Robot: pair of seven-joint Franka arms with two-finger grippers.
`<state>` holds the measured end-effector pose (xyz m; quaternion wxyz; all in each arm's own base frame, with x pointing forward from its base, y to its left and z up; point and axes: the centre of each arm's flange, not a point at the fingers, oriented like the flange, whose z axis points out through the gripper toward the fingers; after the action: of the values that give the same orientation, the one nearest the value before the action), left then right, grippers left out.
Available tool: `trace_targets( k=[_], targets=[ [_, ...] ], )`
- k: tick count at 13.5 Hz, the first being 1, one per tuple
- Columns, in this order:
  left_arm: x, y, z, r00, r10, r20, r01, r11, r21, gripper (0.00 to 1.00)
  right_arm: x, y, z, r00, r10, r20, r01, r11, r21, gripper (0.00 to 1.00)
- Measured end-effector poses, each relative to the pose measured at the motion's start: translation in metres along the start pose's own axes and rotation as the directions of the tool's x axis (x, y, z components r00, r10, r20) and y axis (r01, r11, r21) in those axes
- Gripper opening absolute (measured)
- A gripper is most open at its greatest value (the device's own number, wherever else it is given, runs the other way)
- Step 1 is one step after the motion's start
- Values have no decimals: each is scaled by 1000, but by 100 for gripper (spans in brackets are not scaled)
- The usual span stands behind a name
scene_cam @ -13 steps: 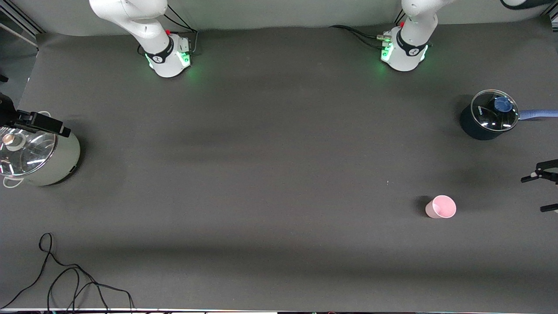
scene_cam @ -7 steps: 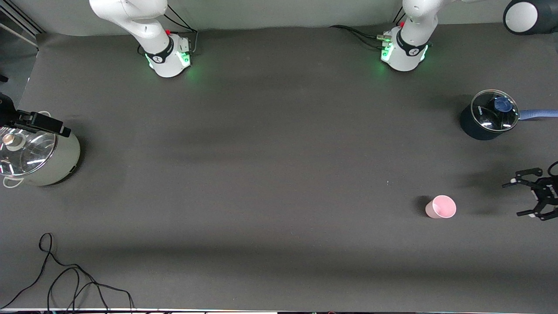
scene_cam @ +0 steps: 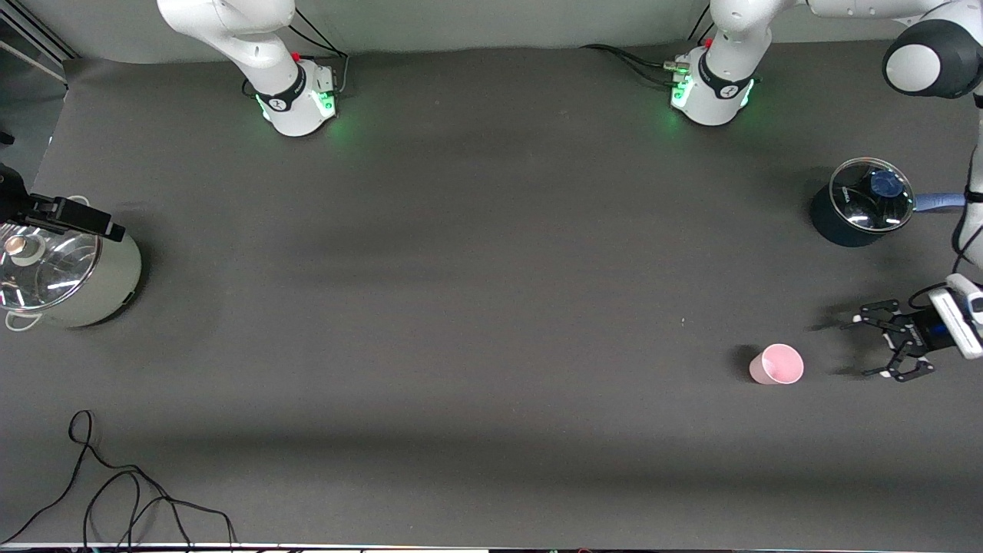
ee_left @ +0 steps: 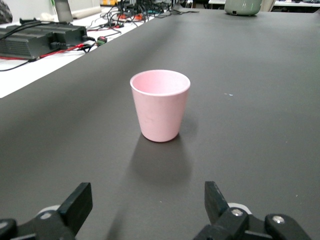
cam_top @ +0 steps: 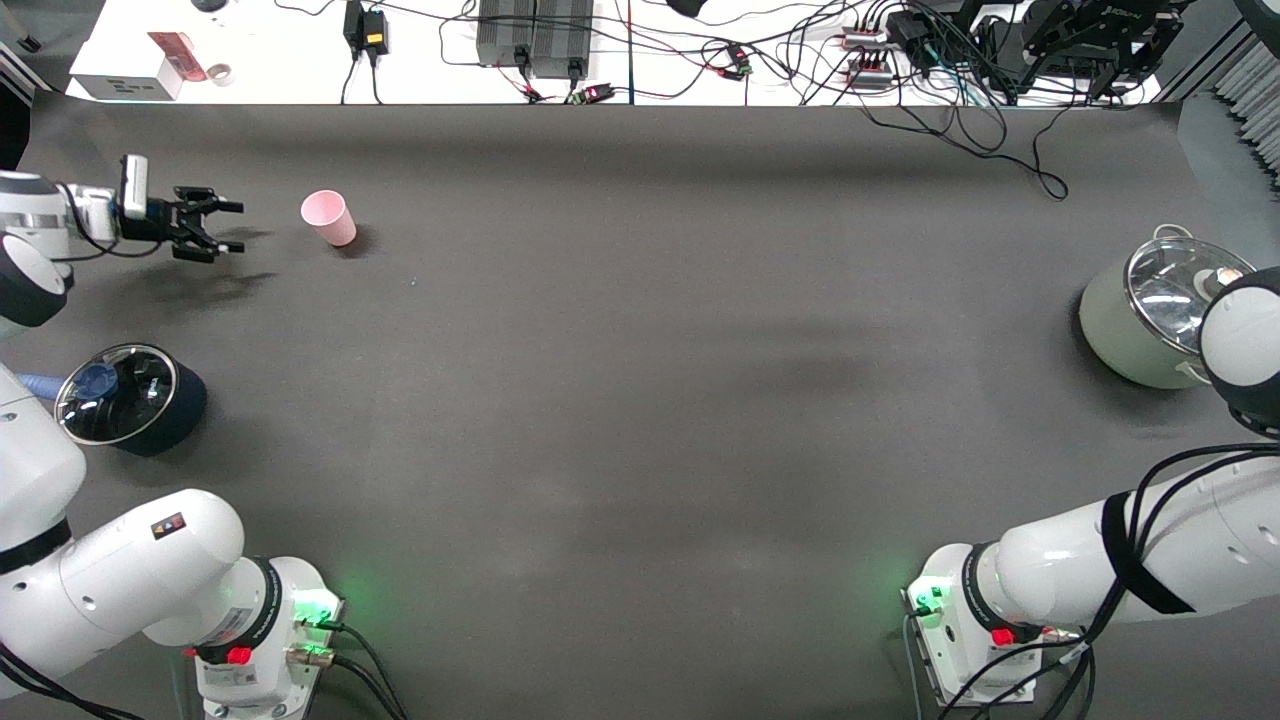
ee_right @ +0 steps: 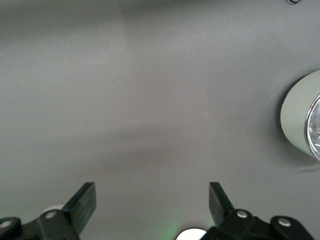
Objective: Transfer pink cup from left to right arm
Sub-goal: 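Move the left gripper down toward the pink cup, fingers open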
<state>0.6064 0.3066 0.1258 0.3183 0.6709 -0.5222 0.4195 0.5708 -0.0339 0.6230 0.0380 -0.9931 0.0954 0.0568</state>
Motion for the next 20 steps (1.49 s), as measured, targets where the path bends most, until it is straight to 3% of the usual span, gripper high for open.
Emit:
trace_targets(
  k=[6,15,20],
  targets=[
    [-23,16,30,991,48,-124,-46,999,19,100,0,0,0,1000,0,0,0,1000,0,100],
    [-51,29,44,975,0,-223,13,998,56,100,0,0,0,1000,0,0,0,1000,0,100],
    [-40,24,64,963,8,-268,8,998,58,100,0,0,0,1000,0,0,0,1000,0,100]
  ],
)
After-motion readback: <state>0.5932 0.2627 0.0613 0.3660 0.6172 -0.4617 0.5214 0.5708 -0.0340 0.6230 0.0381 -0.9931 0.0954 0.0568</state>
